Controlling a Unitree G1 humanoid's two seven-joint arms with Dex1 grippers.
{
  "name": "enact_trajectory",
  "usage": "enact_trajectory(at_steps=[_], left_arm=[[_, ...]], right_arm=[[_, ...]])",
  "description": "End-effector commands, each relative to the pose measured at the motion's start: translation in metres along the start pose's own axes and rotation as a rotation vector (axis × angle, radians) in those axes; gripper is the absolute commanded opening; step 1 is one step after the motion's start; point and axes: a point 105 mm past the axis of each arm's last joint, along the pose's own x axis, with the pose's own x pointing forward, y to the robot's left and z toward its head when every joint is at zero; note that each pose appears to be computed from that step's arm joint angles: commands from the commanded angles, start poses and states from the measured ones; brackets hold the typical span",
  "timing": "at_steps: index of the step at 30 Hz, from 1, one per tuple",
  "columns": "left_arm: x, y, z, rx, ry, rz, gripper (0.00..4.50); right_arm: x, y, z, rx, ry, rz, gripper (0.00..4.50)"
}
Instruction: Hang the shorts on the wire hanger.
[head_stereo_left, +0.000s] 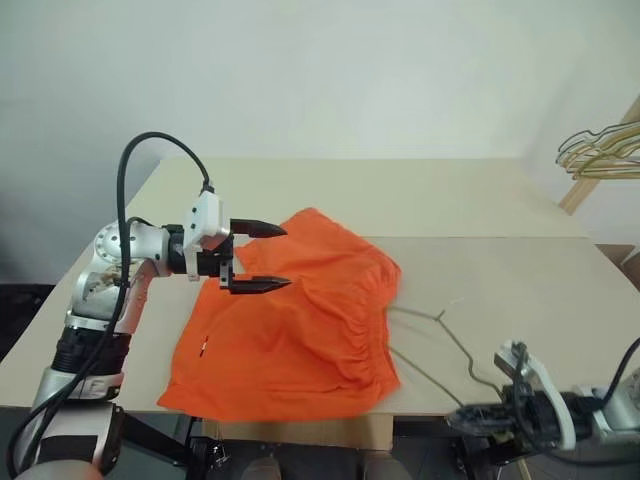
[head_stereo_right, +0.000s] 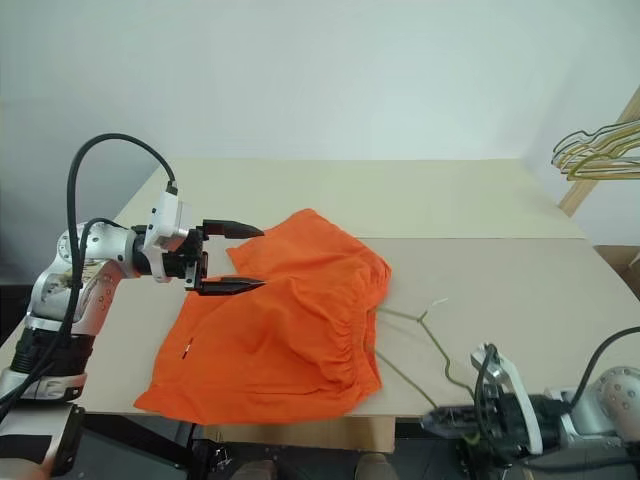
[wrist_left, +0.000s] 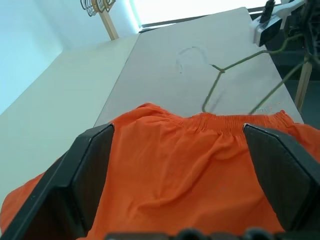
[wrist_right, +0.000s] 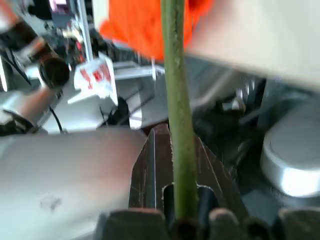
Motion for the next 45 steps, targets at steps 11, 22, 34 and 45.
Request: enact_trajectory(at_steps=[11, 22, 34, 45], left_arm=[[-0.003, 0.005, 0.009, 0.070, 0.008, -0.003, 4.47], [-0.006, 0.000, 0.006, 0.080, 0.027, 0.001, 4.47], [-0.005, -0.004, 0.004, 0.075, 0.023, 0.003, 4.47], [0.000, -0.002, 0.003, 0.075, 0.021, -0.023, 4.47]], right_arm=[[0.027, -0.017, 0.039, 0.060, -0.123, 0.012, 0.00], [0.024, -0.008, 0.056, 0.012, -0.104, -0.018, 0.00], [0.031, 0.016, -0.021, -0.078, 0.224, 0.069, 0.00], [0.023, -0.024, 0.038, 0.064, -0.155, -0.044, 0.00]])
